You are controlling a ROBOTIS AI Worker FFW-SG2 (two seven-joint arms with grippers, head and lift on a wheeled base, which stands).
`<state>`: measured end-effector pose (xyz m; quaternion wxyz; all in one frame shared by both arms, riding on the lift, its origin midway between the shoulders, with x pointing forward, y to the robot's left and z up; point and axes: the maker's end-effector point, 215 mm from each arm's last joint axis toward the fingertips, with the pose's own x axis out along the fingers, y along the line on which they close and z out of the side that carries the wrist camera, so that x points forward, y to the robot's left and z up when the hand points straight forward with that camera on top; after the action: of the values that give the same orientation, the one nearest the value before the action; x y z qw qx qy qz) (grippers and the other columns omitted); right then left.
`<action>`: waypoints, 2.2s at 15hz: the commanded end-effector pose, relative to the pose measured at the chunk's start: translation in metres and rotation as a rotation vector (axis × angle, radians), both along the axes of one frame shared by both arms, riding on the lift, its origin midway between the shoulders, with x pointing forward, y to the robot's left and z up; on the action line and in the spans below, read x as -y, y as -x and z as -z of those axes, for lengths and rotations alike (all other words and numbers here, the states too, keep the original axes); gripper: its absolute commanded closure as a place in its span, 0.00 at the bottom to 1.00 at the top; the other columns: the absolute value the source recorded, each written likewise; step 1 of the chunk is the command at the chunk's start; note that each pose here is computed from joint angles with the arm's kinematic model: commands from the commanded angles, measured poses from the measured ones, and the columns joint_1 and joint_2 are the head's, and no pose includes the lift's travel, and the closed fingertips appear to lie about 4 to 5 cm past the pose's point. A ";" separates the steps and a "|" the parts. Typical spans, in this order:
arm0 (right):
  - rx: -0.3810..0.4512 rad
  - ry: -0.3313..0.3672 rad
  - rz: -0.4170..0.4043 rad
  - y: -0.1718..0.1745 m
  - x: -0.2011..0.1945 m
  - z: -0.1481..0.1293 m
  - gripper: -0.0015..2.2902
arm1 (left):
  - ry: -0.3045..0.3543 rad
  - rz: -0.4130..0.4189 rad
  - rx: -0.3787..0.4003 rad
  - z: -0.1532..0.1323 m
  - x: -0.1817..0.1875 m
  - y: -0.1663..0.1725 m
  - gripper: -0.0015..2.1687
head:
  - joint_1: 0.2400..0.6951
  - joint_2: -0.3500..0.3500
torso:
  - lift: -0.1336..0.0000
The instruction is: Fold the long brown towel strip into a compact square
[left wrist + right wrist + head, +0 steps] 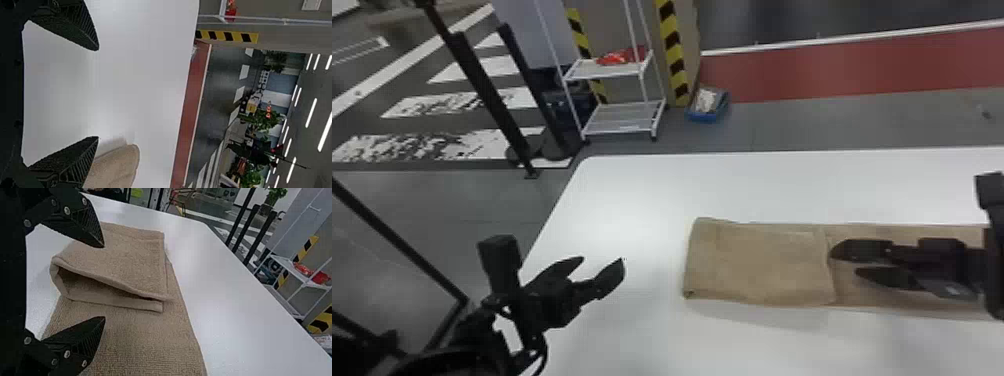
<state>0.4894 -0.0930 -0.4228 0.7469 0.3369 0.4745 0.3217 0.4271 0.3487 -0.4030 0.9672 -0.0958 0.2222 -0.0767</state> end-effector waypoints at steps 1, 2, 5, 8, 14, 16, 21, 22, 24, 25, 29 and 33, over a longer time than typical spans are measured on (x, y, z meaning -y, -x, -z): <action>-0.008 0.002 0.000 -0.004 -0.001 0.000 0.15 | -0.002 -0.001 -0.004 0.002 -0.001 0.003 0.04 | 1.00 0.93 | 0.07; -0.002 0.004 -0.003 -0.006 -0.001 -0.003 0.18 | -0.003 0.001 -0.002 0.003 -0.001 0.003 0.04 | 1.00 0.93 | 0.07; -0.001 0.006 -0.012 -0.007 -0.004 -0.006 0.23 | -0.007 0.003 -0.003 0.004 -0.003 0.003 0.04 | 1.00 0.93 | 0.07; -0.032 0.047 -0.017 -0.001 -0.002 0.004 0.28 | -0.010 0.009 0.000 0.003 -0.003 0.002 0.04 | 1.00 0.94 | 0.07; -0.013 0.149 -0.018 -0.016 0.006 0.004 0.21 | -0.012 0.004 -0.005 0.006 -0.008 0.003 0.04 | 1.00 0.93 | 0.07; -0.019 0.173 -0.024 -0.018 0.005 0.007 0.25 | -0.011 0.005 -0.009 0.008 -0.008 0.005 0.04 | 1.00 0.93 | 0.07; -0.029 0.170 -0.042 -0.016 -0.001 0.009 0.26 | -0.012 0.006 -0.008 0.009 -0.007 0.006 0.04 | 1.00 0.94 | 0.07; -0.034 0.173 -0.042 -0.018 -0.001 0.009 0.26 | -0.013 0.005 -0.001 0.007 -0.007 0.006 0.04 | 1.00 0.94 | 0.07; -0.043 0.179 -0.041 -0.024 0.001 0.008 0.36 | -0.010 0.001 0.010 0.003 -0.007 0.005 0.04 | 1.00 0.94 | 0.07; -0.047 0.186 -0.039 -0.026 0.002 0.009 0.36 | -0.008 0.000 0.012 0.002 -0.008 0.006 0.04 | 1.00 0.94 | 0.07; -0.053 0.195 -0.037 -0.031 0.004 0.008 0.45 | -0.004 -0.015 0.023 -0.001 -0.015 0.007 0.04 | 1.00 0.93 | 0.07; -0.064 0.216 -0.031 -0.037 0.009 0.009 0.32 | 0.002 -0.020 0.038 -0.005 -0.017 0.006 0.04 | 1.00 0.93 | 0.07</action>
<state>0.5250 -0.1029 -0.4324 0.7586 0.2575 0.5340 0.2703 0.4202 0.3659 -0.3988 0.9713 -0.0977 0.2054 -0.0690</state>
